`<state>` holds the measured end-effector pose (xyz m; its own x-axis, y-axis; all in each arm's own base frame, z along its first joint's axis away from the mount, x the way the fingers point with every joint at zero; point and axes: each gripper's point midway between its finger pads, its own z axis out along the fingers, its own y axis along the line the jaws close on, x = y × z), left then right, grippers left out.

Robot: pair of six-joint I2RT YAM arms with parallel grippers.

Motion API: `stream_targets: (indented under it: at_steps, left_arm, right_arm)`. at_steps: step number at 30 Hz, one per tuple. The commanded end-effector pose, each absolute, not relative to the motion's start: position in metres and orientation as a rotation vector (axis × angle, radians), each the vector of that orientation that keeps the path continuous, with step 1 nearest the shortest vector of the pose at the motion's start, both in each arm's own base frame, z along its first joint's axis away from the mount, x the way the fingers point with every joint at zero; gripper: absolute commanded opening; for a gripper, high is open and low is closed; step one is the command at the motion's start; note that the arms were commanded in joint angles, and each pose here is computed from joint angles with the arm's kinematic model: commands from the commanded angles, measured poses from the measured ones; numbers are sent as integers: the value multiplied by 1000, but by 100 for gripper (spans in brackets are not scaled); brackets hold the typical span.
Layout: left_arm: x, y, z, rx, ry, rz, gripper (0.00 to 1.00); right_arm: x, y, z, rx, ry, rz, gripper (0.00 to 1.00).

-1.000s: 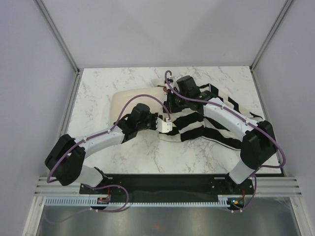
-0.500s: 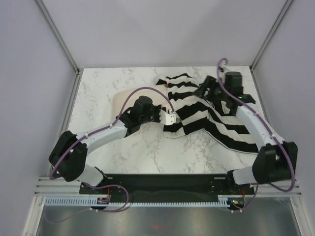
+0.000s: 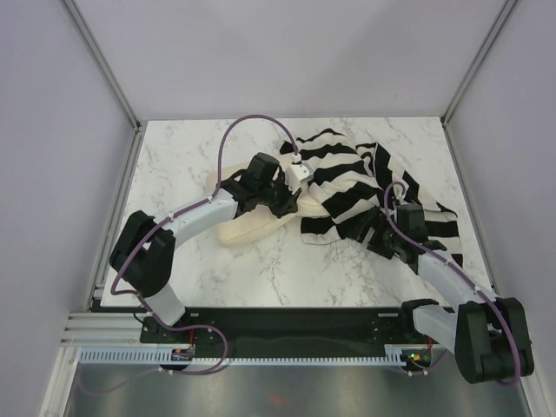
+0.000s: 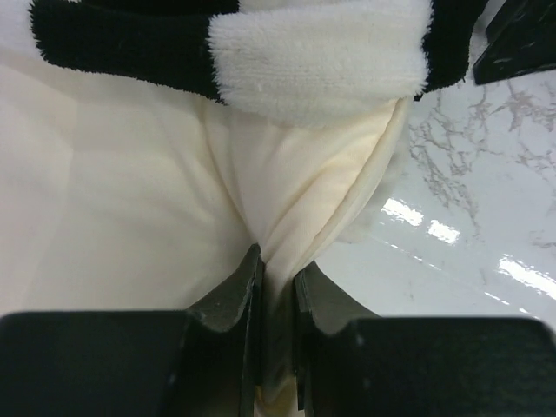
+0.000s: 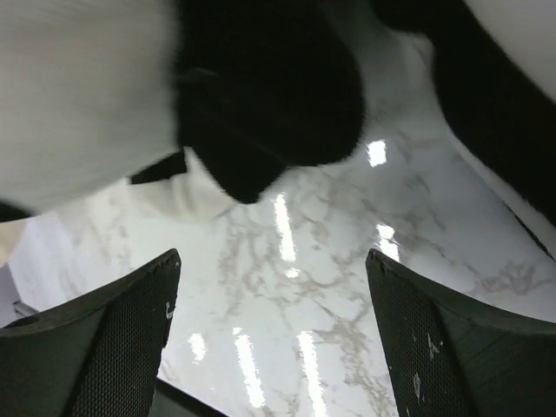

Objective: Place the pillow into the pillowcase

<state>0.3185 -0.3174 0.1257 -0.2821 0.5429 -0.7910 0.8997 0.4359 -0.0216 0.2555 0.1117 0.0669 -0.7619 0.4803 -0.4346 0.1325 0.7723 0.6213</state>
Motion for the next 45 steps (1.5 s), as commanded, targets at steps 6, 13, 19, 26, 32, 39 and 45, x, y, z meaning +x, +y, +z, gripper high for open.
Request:
stream_targets:
  at_steps: [6,13,19,26,32,39,45]
  left_arm:
    - [300,-338,139,1085,2072,-857,2]
    - [296,-326,134,1068,2094,-848,2]
    - [288,-300,155,1277,1849,-679,63]
    - [263,-279,136,1474,1612,-392,100]
    - [277,-293,86,1558,1549,-186,100]
    - [314,-281,51,1562,1684,-75,63]
    - [325,-231,29,1541,1896,-74,9]
  right_arm:
    - [302,125,81,525,2189,782,91]
    - [315,163,62,450,2157,798,62]
    - [320,182,87,407,2143,914,0]
    - [285,210,145,274,2099,1064,0]
    - [270,224,162,130,2094,1125,0]
    - [274,160,179,-321,2202,676,46]
    - [275,7,161,-324,2475,72,40]
